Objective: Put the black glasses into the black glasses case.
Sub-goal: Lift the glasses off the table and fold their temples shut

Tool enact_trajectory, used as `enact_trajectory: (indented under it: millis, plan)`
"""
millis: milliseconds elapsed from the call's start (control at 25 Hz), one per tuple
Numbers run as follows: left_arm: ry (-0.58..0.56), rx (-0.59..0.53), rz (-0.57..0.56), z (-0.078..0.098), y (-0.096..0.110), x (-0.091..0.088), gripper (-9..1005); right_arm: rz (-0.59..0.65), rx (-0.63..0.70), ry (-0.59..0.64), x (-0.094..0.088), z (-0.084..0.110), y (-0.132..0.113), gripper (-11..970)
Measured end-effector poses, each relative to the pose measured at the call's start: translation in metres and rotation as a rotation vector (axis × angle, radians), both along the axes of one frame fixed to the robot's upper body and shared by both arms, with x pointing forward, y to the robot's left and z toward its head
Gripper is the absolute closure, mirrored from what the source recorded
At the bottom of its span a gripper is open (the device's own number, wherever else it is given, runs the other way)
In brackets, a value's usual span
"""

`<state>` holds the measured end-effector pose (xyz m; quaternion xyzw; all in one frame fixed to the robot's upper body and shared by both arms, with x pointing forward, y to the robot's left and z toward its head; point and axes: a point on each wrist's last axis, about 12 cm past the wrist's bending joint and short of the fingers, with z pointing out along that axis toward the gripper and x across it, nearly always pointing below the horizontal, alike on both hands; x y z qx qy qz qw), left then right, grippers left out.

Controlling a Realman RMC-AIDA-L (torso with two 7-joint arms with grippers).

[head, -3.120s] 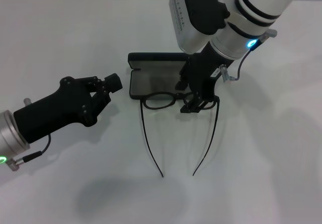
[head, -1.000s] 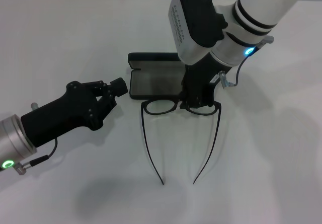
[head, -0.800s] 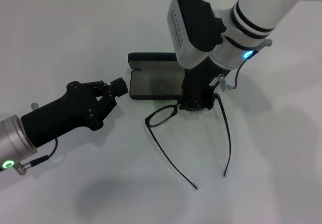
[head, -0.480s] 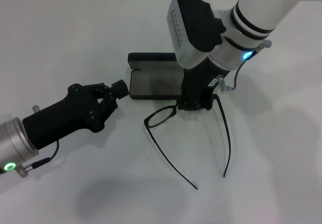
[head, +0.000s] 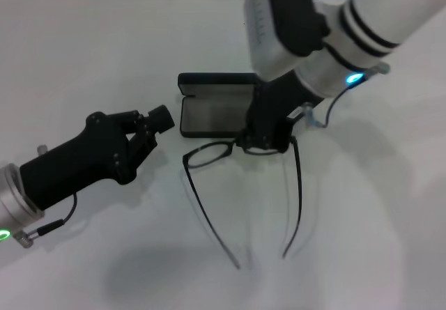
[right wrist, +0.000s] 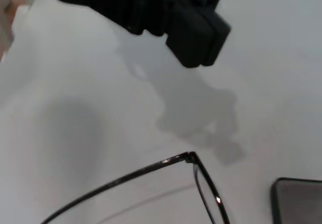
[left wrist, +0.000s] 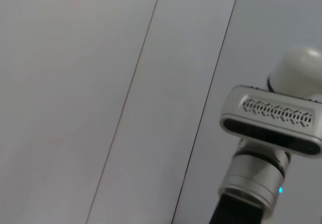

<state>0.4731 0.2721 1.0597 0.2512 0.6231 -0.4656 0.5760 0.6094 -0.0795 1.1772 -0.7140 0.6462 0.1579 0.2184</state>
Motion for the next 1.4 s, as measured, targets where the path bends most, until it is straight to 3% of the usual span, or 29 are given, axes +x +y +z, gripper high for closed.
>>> enact_trajectory:
  millis: [240, 560, 880, 1160, 1400]
  plan:
    - [-0.046, -0.061, -0.007, 0.010, -0.001, 0.002, 961, -0.127, 0.091, 0.000, -0.015, 0.016, -0.031, 925]
    - [-0.123, -0.133, -0.044, 0.026, -0.006, 0.011, 962, -0.315, 0.401, 0.020, -0.036, 0.037, -0.094, 925]
    - [-0.198, -0.212, -0.240, 0.051, -0.033, 0.024, 973, -0.402, 0.745, 0.023, -0.059, 0.037, -0.157, 925]
    - [-0.230, -0.304, -0.366, 0.060, -0.046, 0.021, 977, -0.391, 0.838, 0.061, -0.057, 0.024, -0.162, 925]
    - [-0.206, -0.308, -0.425, 0.058, -0.060, 0.020, 976, -0.361, 0.895, 0.107, -0.047, 0.012, -0.152, 925]
